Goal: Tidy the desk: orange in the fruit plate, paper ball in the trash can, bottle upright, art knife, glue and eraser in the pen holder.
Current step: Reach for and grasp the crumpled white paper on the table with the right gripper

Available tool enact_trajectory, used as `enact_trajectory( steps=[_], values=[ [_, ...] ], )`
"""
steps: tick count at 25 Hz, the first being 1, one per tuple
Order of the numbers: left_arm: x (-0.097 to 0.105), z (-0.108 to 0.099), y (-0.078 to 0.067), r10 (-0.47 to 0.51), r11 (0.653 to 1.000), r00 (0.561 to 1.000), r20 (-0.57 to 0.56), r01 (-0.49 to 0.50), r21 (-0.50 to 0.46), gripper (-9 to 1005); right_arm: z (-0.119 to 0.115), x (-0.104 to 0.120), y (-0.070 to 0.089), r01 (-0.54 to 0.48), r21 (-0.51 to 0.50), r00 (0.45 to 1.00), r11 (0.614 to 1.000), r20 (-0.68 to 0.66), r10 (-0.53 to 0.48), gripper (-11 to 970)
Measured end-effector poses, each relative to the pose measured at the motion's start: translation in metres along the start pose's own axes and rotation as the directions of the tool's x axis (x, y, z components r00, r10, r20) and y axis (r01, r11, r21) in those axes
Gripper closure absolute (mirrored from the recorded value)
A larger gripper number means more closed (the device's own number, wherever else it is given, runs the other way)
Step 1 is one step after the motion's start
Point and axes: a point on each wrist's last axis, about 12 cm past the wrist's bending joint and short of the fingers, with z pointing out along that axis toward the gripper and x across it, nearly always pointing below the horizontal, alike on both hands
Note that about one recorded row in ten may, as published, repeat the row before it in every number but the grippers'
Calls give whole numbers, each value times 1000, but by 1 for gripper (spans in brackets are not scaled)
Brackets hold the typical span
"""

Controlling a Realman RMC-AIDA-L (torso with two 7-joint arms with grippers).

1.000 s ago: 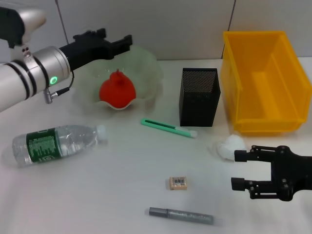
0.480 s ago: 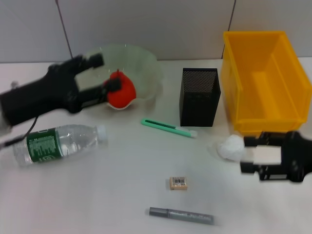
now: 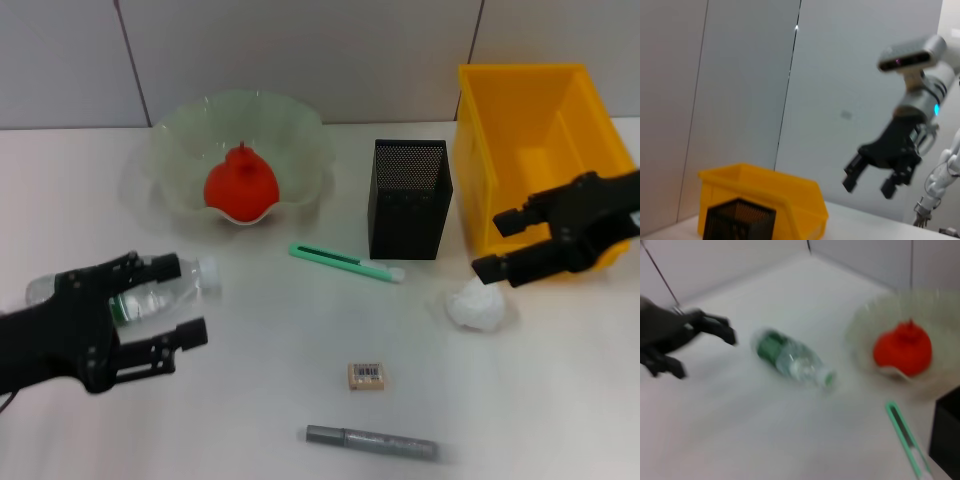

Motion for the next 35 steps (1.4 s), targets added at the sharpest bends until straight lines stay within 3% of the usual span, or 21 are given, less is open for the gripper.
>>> enact_trajectory(
  steps=[2,3,5,8,12,19,24,35],
  values=[
    [9,-10,-7,-21,1000,1000,-18,21,-10,151,10,-28,3,-22,68,987,997,-160,32,202],
    [9,-10,-7,-21,1000,1000,-18,21,-10,151,10,-28,3,-22,68,987,997,-160,32,202],
    [12,-14,-10,-23,1000,1000,-16,23,-15,151,23,-47,7,-43,140,953,989,-292,82,202],
    [12,-14,-10,-23,1000,1000,-16,23,-15,152,33,-55,10,-45,179,928,983,-357,107,202],
    [13,-16,-12,-23,1000,1000,-15,23,-15,153,60,-53,13,-60,280,854,958,-483,194,202],
    [13,-20,-12,12,1000,1000,-22,-12,-18,155,83,-34,7,-104,375,823,921,-488,292,202],
    [13,-21,-12,22,1000,999,-25,-22,-20,156,94,-18,-3,-170,374,840,912,-428,332,202],
    [21,-17,-12,17,999,1000,-22,-17,-41,159,109,-5,-14,-232,381,842,895,-382,381,202]
  ],
)
